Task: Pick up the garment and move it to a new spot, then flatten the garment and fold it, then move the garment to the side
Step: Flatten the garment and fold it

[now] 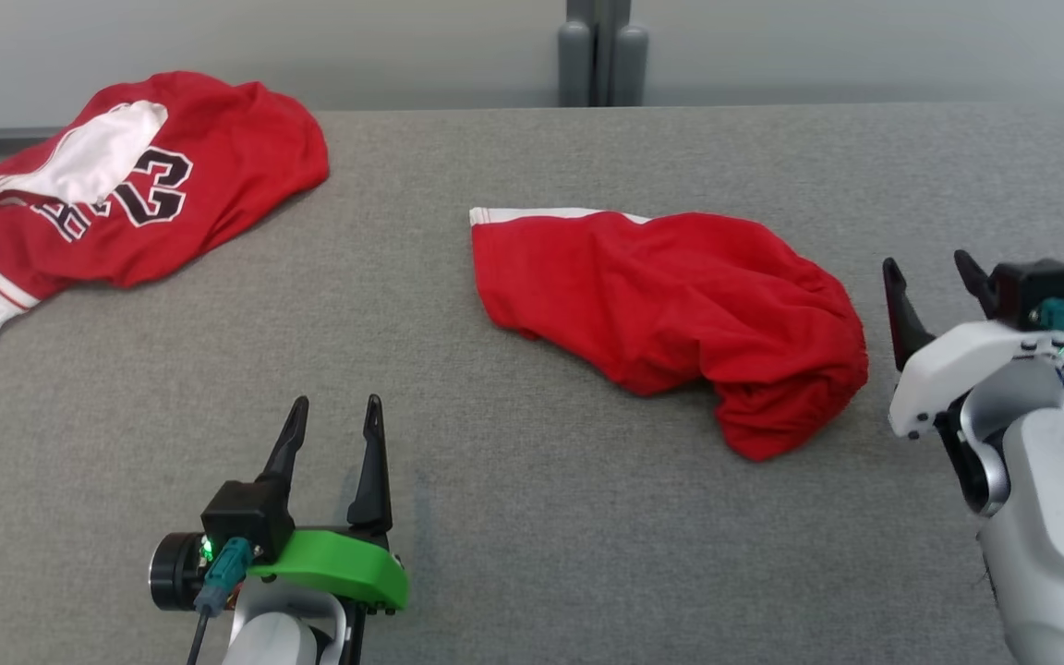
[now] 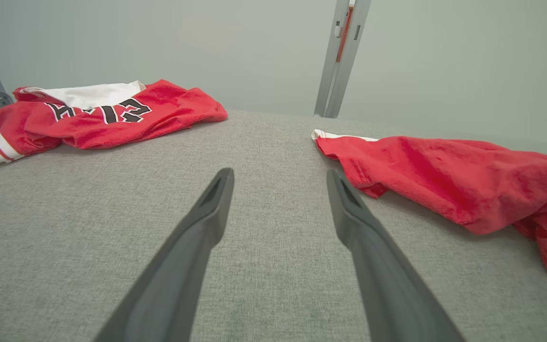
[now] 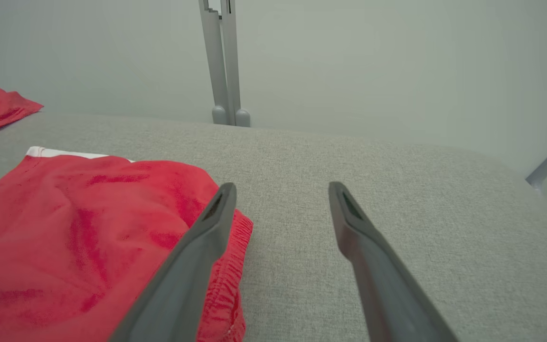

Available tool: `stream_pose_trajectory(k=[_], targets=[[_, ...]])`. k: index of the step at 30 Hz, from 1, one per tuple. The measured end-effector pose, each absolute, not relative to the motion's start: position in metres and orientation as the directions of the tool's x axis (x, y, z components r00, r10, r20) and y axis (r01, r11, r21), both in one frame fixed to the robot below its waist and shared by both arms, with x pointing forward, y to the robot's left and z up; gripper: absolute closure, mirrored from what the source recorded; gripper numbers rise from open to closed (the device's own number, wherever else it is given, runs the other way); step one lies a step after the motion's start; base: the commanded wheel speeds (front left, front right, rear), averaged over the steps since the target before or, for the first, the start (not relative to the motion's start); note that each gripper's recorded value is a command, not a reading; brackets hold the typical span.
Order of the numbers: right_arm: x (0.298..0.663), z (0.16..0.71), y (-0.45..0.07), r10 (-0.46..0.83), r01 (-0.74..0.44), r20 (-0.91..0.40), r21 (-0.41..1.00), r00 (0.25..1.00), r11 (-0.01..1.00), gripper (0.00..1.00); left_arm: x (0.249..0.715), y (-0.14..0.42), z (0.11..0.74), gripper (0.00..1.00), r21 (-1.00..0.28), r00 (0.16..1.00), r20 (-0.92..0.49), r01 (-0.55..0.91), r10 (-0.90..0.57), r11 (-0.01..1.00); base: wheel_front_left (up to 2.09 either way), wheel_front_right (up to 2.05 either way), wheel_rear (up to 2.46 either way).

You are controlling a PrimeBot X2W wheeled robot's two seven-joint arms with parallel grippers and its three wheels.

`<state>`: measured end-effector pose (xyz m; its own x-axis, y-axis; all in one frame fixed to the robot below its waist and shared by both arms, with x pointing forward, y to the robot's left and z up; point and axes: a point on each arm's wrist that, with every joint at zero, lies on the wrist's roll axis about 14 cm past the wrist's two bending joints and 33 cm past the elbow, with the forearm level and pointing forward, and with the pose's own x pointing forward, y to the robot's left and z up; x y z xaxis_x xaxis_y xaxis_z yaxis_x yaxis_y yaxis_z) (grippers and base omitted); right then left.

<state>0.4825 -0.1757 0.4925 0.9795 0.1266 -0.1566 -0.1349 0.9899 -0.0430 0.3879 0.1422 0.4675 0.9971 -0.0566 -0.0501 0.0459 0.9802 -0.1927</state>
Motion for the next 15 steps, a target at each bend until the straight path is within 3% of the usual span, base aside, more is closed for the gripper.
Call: stream_pose_trajectory(k=[6,14,15], targets=[[0.51,0.446,-0.154,0.187,-0.207,-0.4,-0.006,0.897,0.978,0.0,0.386,0.162,0.462,0.0,-0.194,0.997,-0.072,-0.026,0.013,0.981,0.0,0.0,0.0],[0.506,0.384,-0.119,0.272,-0.284,-0.634,0.086,0.724,0.955,0.0,0.374,0.191,0.452,0.0,-0.179,0.988,-0.11,-0.13,0.111,0.975,0.0,0.0,0.0],[0.507,0.382,-0.116,0.281,-0.287,-0.636,0.097,0.718,0.953,0.2,0.373,0.193,0.451,0.0,-0.177,0.987,-0.113,-0.136,0.118,0.975,0.0,0.0,0.0]])
